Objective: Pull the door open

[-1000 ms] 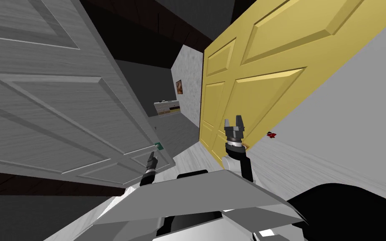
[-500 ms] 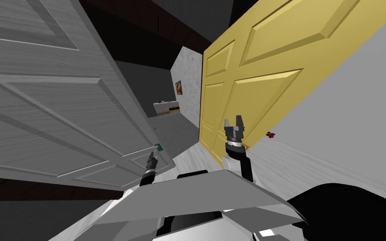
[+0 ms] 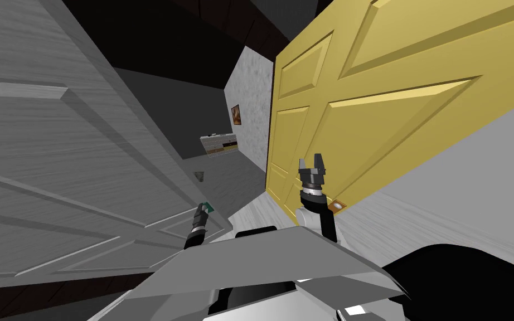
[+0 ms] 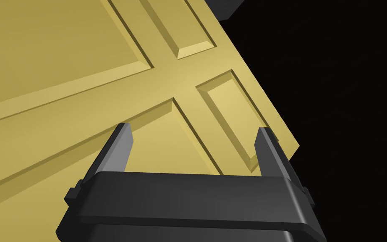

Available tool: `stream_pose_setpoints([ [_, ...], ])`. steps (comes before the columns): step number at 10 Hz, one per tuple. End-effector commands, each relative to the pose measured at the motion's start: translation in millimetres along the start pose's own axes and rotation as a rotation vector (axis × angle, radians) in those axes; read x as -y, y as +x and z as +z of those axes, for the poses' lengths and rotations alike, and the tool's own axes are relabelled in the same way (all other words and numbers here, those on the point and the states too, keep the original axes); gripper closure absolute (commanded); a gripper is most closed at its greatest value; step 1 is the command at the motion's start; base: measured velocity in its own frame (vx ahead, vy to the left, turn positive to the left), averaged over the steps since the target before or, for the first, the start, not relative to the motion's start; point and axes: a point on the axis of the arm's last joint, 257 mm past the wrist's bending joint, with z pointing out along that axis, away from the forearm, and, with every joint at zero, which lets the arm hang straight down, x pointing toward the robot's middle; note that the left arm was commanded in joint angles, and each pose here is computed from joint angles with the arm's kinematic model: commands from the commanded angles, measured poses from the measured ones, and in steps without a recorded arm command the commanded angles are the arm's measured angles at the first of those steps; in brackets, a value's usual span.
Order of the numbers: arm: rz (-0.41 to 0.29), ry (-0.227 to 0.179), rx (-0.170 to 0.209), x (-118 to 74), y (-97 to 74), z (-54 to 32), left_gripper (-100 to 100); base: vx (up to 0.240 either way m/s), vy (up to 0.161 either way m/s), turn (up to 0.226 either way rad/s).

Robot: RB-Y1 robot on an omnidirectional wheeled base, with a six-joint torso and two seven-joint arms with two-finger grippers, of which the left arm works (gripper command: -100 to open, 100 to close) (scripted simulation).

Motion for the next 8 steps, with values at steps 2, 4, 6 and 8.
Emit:
stream_pose_setpoints([
  [2,0.000,0.000,0.000,0.0,0.0,0.0,100,0.033,0.006,0.001],
  [4,0.000,0.000,0.000,0.0,0.0,0.0,100,-0.025,-0.005,-0.008],
  [6,0.000,0.000,0.000,0.0,0.0,0.0,100,-0.009,-0.002,0.001],
  [8,-0.001,-0.003,-0.016,-0.9,1.7,-1.8,100,-0.049,0.017,-0.042],
])
